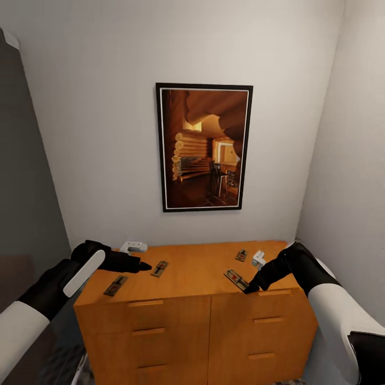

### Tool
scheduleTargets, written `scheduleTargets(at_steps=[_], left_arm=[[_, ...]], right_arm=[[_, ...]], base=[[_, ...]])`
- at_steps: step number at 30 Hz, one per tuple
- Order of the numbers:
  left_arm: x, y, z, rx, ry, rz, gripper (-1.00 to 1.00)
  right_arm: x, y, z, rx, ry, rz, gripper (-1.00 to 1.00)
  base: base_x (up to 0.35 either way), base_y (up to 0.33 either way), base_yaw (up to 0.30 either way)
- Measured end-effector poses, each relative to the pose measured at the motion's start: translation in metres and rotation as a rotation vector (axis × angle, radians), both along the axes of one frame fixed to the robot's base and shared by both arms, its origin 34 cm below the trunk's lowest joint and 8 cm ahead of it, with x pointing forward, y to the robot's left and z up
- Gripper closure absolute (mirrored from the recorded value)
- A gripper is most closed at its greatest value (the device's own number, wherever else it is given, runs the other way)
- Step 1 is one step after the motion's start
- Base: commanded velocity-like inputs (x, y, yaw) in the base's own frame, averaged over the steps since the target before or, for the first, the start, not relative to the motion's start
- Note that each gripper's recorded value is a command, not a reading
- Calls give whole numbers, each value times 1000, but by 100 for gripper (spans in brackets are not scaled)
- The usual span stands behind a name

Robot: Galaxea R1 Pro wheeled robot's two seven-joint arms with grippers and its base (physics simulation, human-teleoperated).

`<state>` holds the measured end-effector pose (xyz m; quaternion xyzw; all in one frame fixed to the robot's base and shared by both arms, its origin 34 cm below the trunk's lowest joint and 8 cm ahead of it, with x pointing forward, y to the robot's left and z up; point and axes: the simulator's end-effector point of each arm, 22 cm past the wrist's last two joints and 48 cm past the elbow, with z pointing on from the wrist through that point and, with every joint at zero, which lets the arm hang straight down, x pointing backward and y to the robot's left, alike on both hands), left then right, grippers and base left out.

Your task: Take the four mousetraps from the cabinet in the bathroom and place them on the bathroom floor. Make sure all four end up on the same floor surface, and ensure that at least two of them are either under or directly next to the same bathroom sink.

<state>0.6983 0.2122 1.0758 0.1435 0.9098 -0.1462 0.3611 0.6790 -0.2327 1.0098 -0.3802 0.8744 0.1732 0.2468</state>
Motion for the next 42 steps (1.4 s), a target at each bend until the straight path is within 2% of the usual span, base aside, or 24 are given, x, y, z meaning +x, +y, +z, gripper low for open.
scheduleTargets(at_steps=[8, 18, 26, 42], left_arm=[[-6, -18, 14, -9, -23, -59, -100], [-4, -15, 0, -11, 7, -36, -100], [-2, -8, -10, -5, 29, -14, -100], [-2, -7, -11, -3, 31, -11, -100]], right_arm=[[9, 3, 27, 16, -23, 9, 100], [-8, 16, -2, 36, 29, 20, 100], [-10, 18, -5, 38, 33, 21, 100], [-10, 20, -3, 49, 33, 24, 100]], base=[[0, 0, 0], [0, 0, 0], [0, 0, 0], [0, 0, 0]])
